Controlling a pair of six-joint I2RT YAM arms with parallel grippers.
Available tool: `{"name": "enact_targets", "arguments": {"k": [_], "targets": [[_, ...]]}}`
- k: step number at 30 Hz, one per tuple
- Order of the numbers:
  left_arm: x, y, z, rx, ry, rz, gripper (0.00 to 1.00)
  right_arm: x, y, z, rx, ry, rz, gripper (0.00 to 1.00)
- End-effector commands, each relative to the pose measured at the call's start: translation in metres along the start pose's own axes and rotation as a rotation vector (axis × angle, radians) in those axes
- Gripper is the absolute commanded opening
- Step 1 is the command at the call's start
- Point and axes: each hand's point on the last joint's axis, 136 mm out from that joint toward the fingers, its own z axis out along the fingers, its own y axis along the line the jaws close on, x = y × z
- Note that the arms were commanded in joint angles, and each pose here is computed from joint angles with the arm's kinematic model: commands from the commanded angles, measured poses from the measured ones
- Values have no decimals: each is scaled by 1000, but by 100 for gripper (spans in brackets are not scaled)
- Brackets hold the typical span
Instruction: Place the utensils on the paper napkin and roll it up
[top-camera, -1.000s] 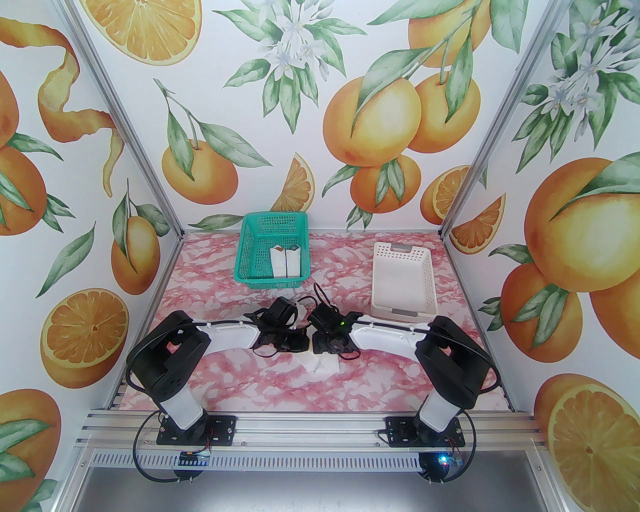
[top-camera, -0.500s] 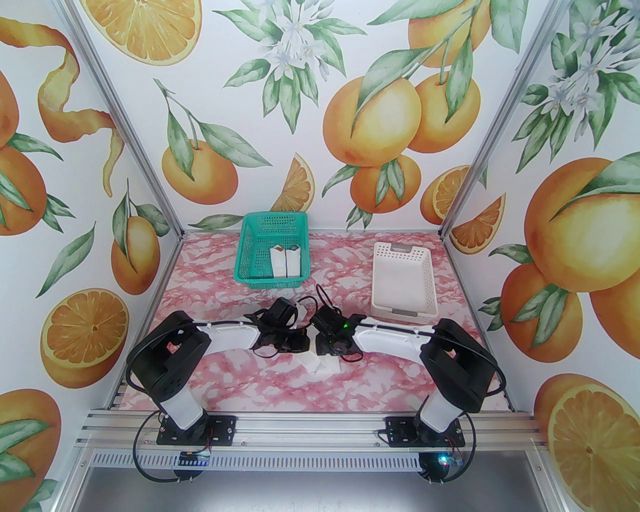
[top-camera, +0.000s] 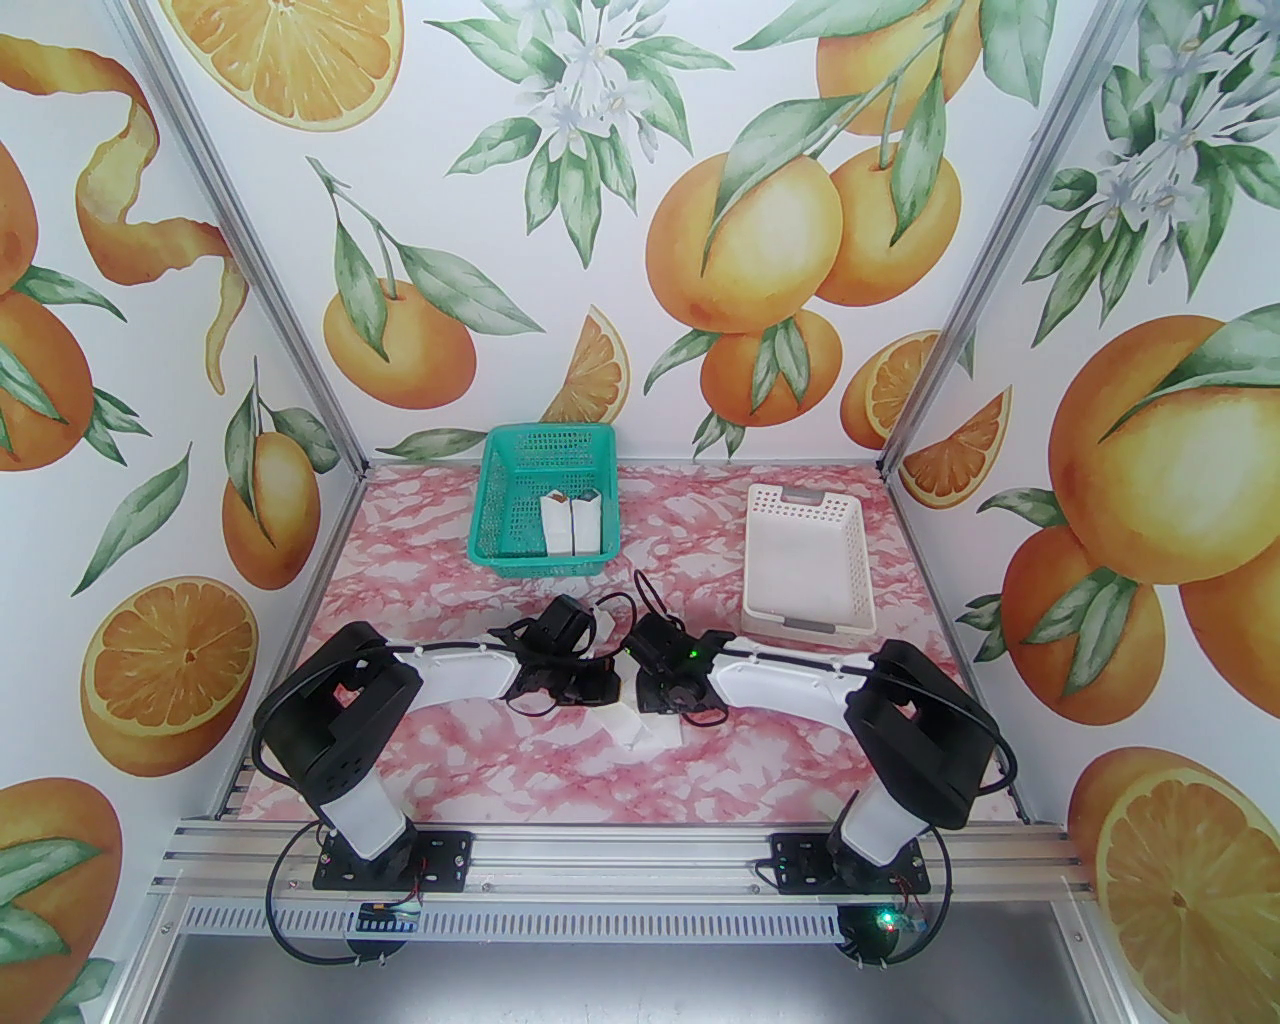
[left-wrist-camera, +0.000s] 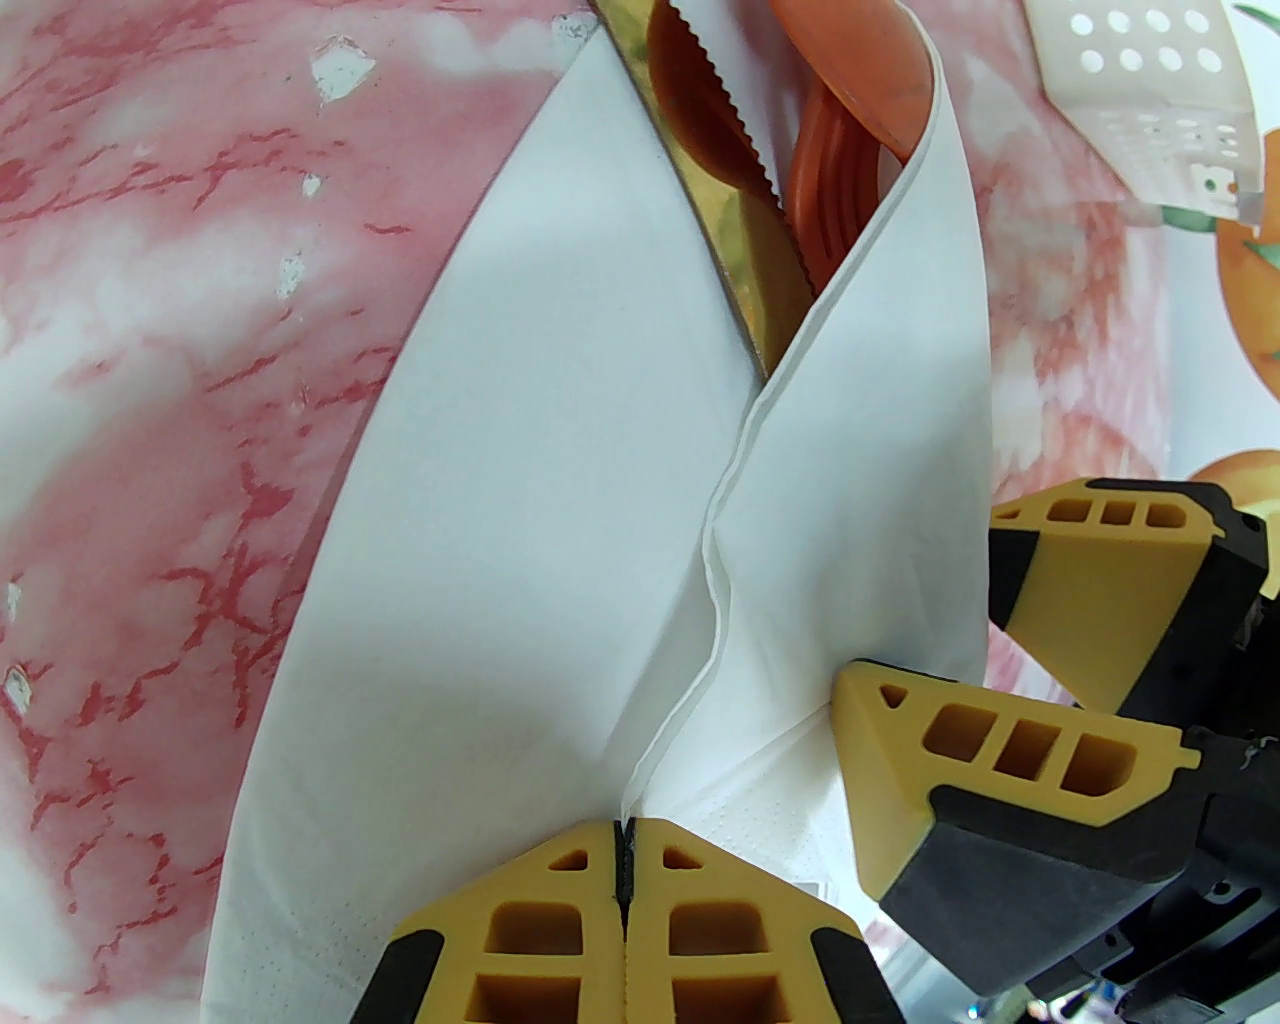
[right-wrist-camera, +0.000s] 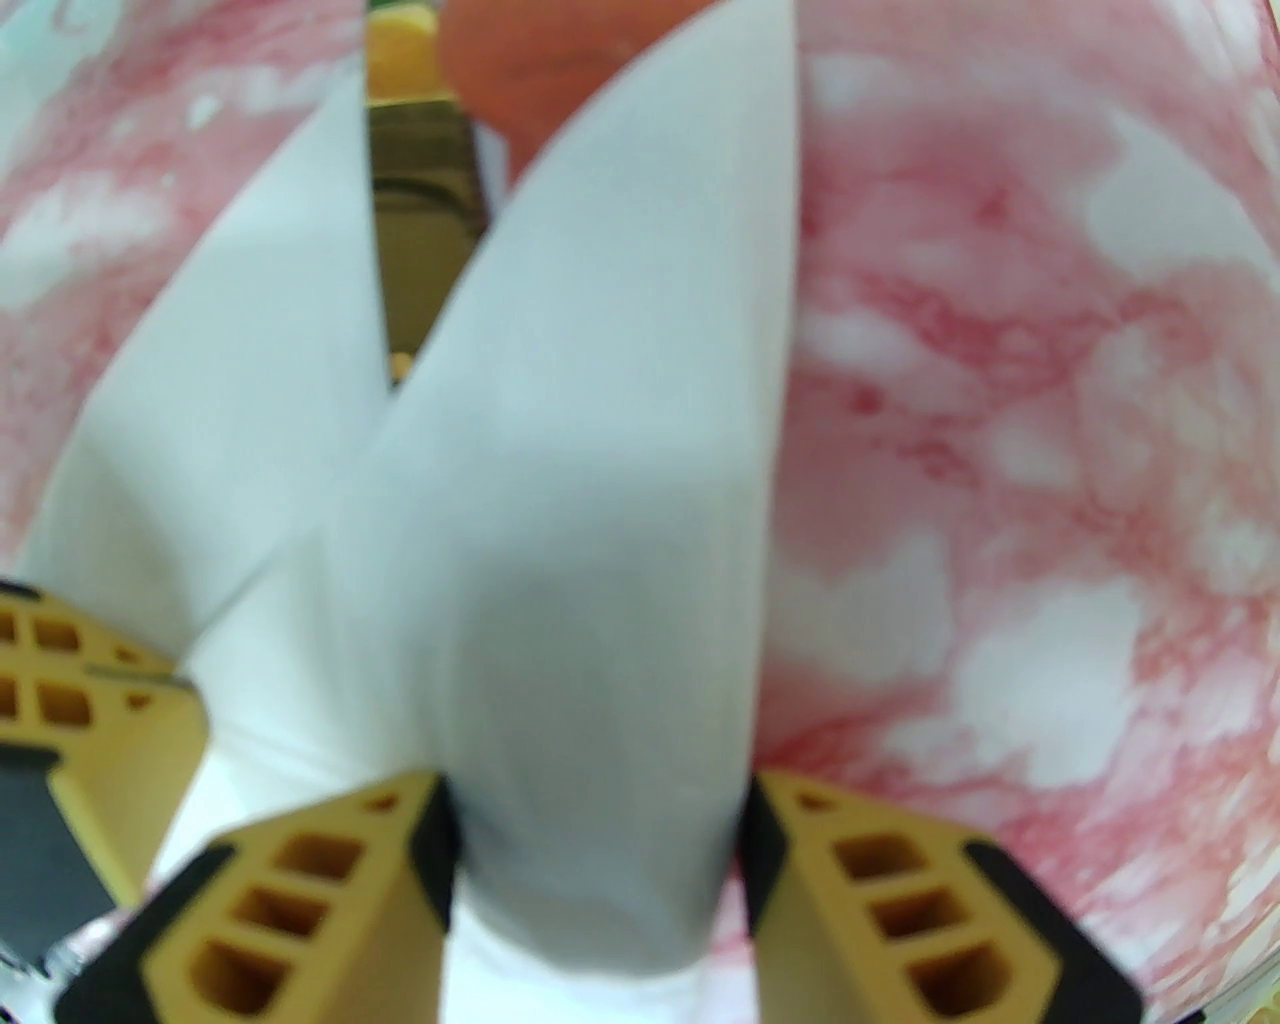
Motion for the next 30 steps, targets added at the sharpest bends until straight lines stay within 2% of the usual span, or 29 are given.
{"name": "enact_targets", "arguments": {"k": [1, 10, 20, 26, 30], "targets": [[5, 13, 0, -44, 0, -18, 0, 17, -23, -1, 83, 48, -4, 47], [6, 12, 1, -36, 4, -16, 0, 10, -11, -6, 32, 32, 6, 48], [6, 11, 1, -32, 6, -14, 0, -22, 14, -23, -111, -29, 49, 63], [6, 10, 0, -30, 6, -10, 0, -37, 11, -20, -87, -45, 45, 69], [5, 9, 0, -27, 3, -9, 0, -41, 9, -13, -47, -40, 25, 70]]}}
